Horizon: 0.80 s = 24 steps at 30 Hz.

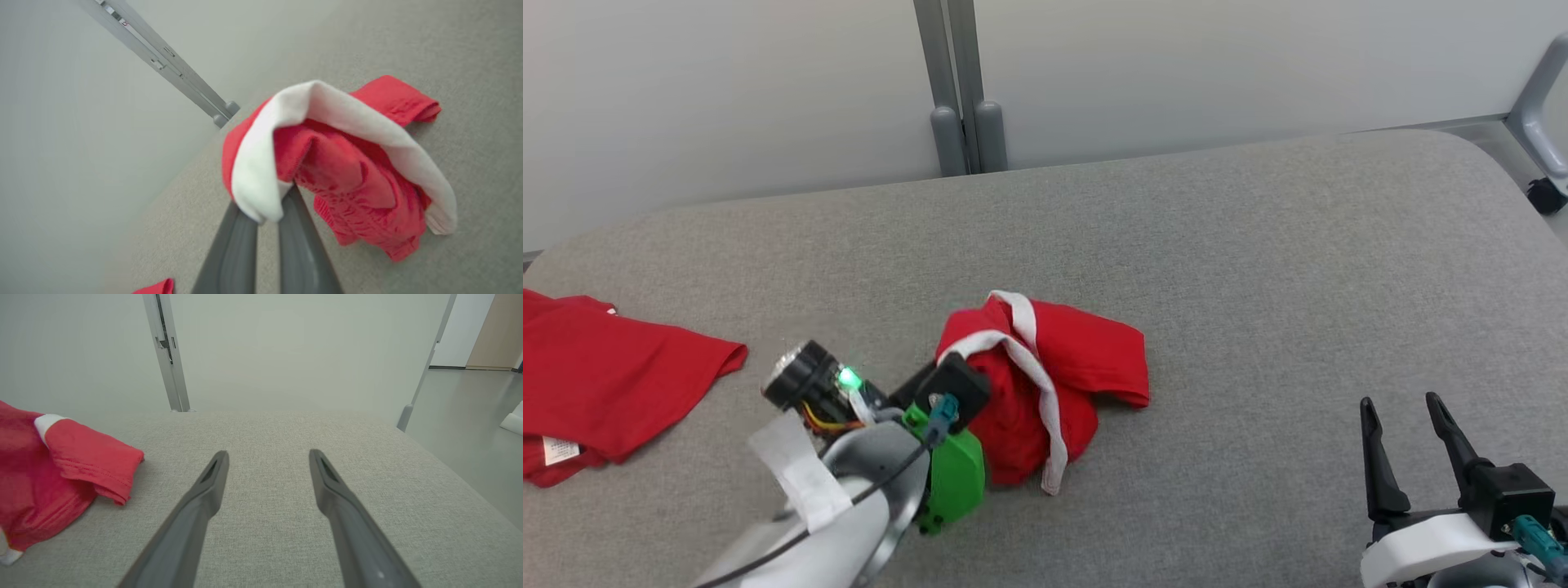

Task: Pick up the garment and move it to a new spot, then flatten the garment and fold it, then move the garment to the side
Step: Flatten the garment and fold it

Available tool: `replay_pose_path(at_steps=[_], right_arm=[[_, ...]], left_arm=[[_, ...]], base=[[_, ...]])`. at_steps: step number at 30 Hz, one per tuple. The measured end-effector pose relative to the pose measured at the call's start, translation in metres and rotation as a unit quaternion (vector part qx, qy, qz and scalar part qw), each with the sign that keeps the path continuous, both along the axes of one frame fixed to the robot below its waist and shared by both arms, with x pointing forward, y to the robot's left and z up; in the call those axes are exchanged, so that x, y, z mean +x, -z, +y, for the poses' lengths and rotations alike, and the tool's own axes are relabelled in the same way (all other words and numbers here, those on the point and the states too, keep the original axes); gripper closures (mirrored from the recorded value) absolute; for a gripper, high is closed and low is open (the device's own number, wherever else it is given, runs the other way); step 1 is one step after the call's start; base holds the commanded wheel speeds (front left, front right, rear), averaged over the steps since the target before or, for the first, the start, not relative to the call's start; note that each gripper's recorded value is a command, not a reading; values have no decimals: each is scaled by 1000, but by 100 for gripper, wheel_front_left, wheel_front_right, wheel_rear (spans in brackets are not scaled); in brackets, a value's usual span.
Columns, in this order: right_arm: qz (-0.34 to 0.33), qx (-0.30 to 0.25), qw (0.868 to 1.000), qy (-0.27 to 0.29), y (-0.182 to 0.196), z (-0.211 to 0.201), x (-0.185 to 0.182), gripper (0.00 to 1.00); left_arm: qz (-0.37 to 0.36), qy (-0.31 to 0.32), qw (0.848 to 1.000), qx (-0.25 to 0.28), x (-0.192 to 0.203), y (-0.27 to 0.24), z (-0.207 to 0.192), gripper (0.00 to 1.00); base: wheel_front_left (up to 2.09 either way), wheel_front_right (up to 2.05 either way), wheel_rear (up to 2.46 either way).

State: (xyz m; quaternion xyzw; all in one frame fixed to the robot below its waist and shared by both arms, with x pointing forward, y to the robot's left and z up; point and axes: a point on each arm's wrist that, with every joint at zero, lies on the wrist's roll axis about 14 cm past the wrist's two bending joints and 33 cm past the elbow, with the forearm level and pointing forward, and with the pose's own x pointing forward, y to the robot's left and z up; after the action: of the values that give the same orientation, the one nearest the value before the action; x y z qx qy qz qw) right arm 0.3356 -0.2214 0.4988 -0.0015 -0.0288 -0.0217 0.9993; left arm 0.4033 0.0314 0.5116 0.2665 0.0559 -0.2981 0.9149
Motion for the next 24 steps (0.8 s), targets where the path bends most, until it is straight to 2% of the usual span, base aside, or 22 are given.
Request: replay_pose_path(at_steps=[4, 6, 12, 17, 19, 20, 22, 24], right_arm=[[2, 4, 1000, 0, 2, 2, -1, 0], [7, 7, 1000, 3, 5, 0, -1, 0], [19, 12, 1000, -3, 13, 5, 1, 0], [22, 16, 999, -20, 15, 17, 6, 0], [21, 16, 999, -24, 14, 20, 8, 0], [19, 17, 999, -25, 13, 21, 8, 0], [16, 19, 999, -25, 11, 21, 8, 0], [15, 20, 999, -22, 11, 19, 6, 0]], left_arm=[[125, -7, 990, 69, -43, 77, 19, 100], [173, 15, 981, 86, -71, 108, 18, 100], [228, 55, 972, 24, -122, 138, -31, 100], [232, 59, 971, 3, -128, 143, -52, 100], [224, 45, 973, -35, -120, 136, -59, 54], [217, 38, 974, -55, -115, 131, -61, 0], [216, 25, 971, -101, -108, 122, -63, 0], [229, 16, 958, -173, -108, 109, -69, 0]], base=[[0, 0, 0], [0, 0, 0], [0, 0, 0], [0, 0, 0], [0, 0, 0], [0, 0, 0], [0, 0, 0], [0, 0, 0]])
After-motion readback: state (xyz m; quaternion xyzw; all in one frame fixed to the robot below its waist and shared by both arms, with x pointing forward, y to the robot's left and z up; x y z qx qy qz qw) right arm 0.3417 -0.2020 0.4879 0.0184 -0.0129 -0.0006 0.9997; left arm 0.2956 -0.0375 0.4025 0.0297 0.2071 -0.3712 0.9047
